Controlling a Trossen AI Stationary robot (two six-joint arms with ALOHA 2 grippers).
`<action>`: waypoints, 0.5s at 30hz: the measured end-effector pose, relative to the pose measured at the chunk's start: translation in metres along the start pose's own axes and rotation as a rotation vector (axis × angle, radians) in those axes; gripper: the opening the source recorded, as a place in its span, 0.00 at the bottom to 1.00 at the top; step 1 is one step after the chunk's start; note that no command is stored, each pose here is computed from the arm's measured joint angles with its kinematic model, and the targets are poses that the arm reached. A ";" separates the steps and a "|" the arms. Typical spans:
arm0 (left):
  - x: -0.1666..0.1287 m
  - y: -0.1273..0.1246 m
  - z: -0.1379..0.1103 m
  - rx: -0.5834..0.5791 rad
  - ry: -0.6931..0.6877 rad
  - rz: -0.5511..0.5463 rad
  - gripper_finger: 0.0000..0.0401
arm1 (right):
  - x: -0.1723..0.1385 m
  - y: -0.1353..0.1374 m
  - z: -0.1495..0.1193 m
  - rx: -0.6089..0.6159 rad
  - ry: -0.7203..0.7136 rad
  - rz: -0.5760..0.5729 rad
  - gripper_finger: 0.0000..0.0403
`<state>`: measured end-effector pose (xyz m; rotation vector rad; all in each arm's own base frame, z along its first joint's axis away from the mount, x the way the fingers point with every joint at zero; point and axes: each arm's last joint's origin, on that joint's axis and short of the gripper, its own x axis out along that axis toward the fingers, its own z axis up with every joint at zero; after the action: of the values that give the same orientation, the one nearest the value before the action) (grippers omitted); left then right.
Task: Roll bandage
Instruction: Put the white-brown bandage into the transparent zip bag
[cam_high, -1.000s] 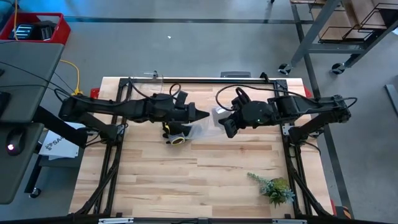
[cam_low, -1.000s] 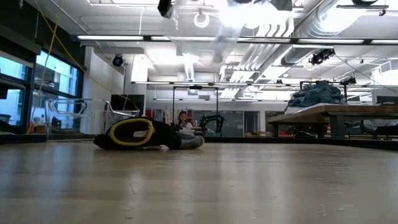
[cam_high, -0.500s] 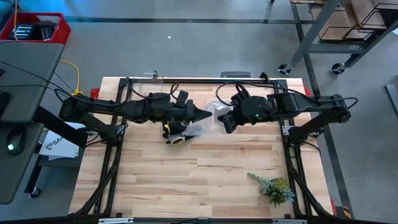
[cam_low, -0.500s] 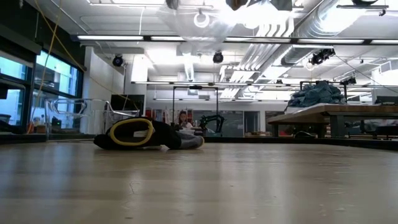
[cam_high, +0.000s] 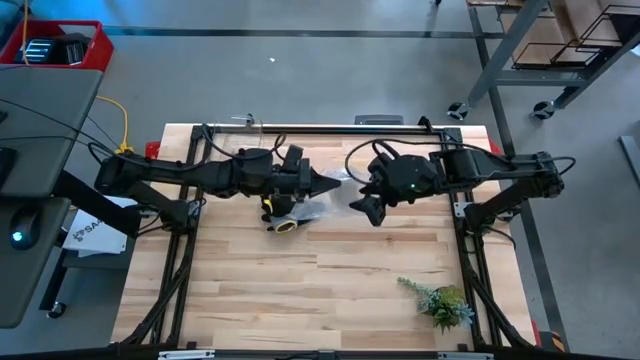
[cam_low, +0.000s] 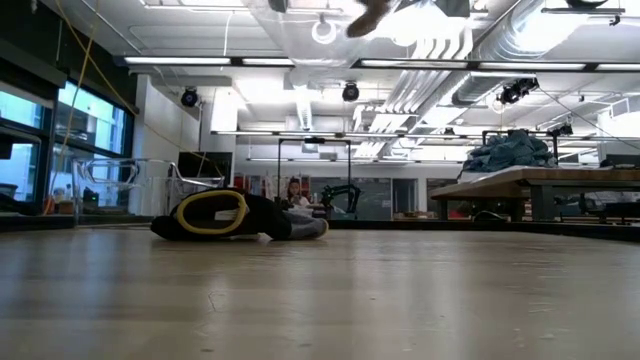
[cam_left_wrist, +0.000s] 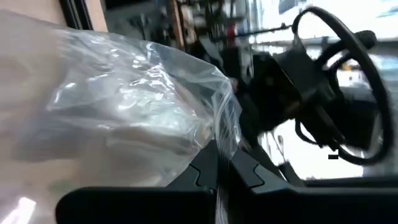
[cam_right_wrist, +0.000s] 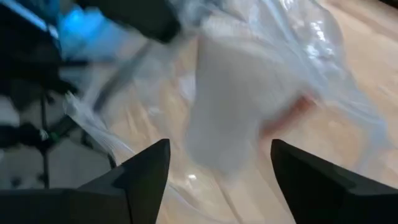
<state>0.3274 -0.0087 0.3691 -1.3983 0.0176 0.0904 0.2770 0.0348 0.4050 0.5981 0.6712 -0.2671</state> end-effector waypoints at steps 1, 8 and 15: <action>0.000 0.000 0.000 0.000 0.025 -0.005 0.00 | -0.002 -0.001 0.001 -0.010 0.015 -0.008 0.67; 0.001 0.001 0.006 -0.050 0.073 -0.012 0.00 | -0.037 0.011 0.016 -0.147 -0.063 0.021 0.67; -0.005 -0.004 0.011 -0.063 0.457 -0.106 0.00 | -0.103 0.013 0.026 -0.363 -0.110 -0.040 0.68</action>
<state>0.3225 0.0013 0.3754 -1.4556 0.3220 -0.3201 0.2172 0.0338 0.4944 0.2214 0.6070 -0.2075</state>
